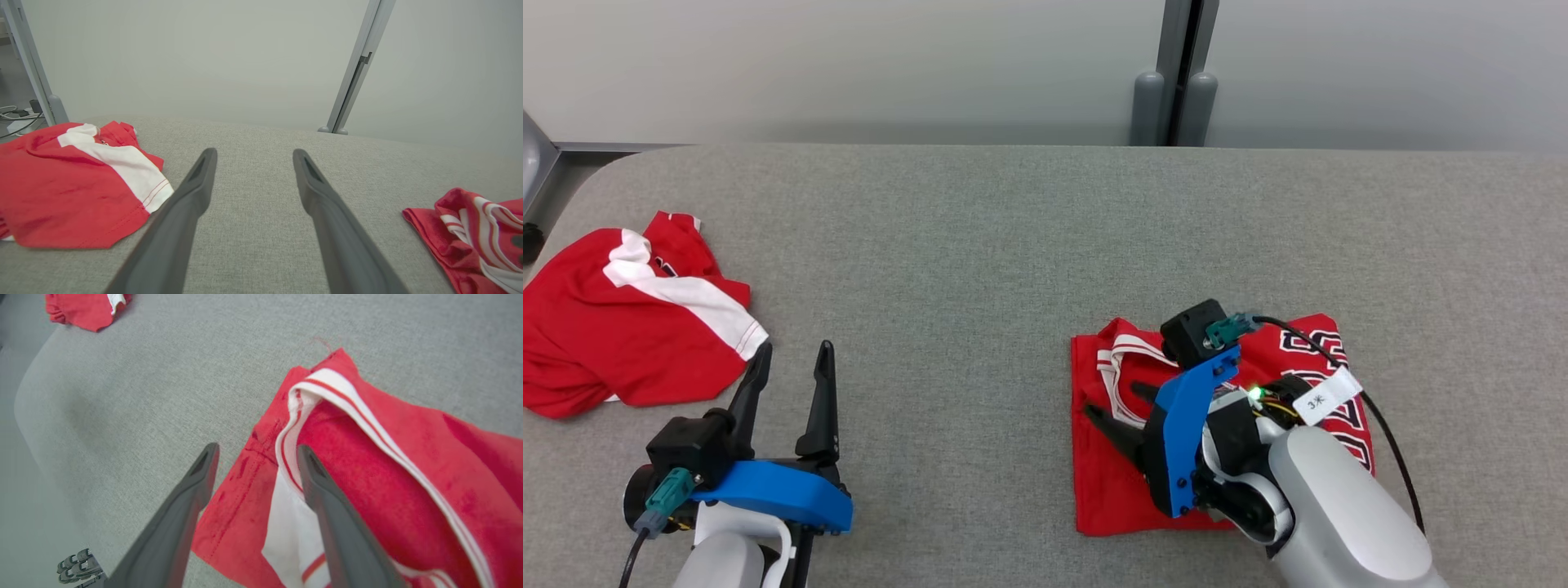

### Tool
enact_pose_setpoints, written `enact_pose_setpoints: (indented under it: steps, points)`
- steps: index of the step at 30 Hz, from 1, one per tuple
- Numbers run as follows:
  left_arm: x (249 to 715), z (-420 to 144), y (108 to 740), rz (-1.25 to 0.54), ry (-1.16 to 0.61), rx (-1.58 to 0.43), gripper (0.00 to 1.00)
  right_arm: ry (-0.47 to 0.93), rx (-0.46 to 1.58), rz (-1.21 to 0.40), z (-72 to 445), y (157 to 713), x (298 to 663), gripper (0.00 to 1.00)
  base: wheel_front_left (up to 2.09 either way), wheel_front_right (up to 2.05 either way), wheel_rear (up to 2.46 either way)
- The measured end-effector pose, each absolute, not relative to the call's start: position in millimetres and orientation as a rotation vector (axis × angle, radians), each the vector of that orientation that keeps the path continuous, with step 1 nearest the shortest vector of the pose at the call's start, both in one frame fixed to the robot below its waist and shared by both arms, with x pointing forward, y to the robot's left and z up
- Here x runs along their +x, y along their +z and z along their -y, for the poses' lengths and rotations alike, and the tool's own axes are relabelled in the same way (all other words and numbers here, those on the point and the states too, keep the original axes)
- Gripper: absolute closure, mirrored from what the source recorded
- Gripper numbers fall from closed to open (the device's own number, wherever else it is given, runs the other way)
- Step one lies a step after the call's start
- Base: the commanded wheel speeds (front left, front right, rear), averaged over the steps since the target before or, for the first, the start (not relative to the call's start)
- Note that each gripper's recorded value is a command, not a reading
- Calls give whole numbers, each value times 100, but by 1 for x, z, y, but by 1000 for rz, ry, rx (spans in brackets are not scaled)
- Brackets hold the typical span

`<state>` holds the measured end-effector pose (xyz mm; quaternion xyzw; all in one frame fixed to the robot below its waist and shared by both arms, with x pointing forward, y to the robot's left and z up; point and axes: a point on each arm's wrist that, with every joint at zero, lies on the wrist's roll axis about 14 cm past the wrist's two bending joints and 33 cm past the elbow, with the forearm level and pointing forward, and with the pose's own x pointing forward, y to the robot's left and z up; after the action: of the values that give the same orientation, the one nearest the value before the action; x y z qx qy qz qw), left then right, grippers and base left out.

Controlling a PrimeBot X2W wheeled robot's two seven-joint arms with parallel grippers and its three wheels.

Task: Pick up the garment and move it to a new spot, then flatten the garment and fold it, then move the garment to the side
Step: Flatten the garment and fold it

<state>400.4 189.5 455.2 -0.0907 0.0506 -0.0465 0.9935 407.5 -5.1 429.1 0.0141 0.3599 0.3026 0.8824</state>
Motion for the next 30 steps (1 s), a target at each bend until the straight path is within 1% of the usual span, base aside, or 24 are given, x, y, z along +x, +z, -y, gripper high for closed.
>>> enact_pose_setpoints:
  steps: [3, 7, 10, 12, 15, 18, 21, 24, 25, 26, 27, 30]
  points:
    - [401, -188, 456, -99, -95, -183, 0, 664, 113, -660, -6, 455, 414, 0, 0, 0, 0]
    - [404, -186, 458, -93, -102, -180, 0, 674, 217, -440, -8, 512, 431, 0, 0, 0, 0]
    - [405, -185, 460, -85, -105, -182, 0, 608, 233, -286, 15, 548, 445, 0, 0, 0, 0]
    - [406, -185, 462, -78, -105, -182, 0, 529, 214, -228, 43, 557, 451, 0, 0, 0, 0]
    - [405, -185, 463, -75, -104, -184, 0, 385, 179, -206, 94, 551, 450, 0, 0, 0, 0]
    - [404, -184, 462, -76, -104, -186, 0, 270, 153, -225, 131, 535, 439, 0, 0, 0, 0]
    - [405, -184, 462, -75, -105, -185, 0, 181, 116, -272, 159, 509, 423, 0, 0, 0, 0]
    - [406, -184, 461, -77, -104, -187, 0, 150, 92, -329, 165, 481, 407, 0, 0, 0, 0]
    - [407, -184, 461, -78, -104, -188, 0, 153, 100, -348, 162, 473, 403, 23, 0, 0, 0]
    - [408, -184, 460, -79, -104, -188, 0, 163, 106, -366, 157, 465, 400, 73, 0, 0, 0]
    - [408, -184, 460, -81, -103, -188, 0, 178, 106, -389, 150, 457, 397, 100, 0, 0, 0]
    - [408, -185, 459, -83, -101, -188, 0, 241, 93, -457, 125, 436, 389, 100, 0, 0, 0]
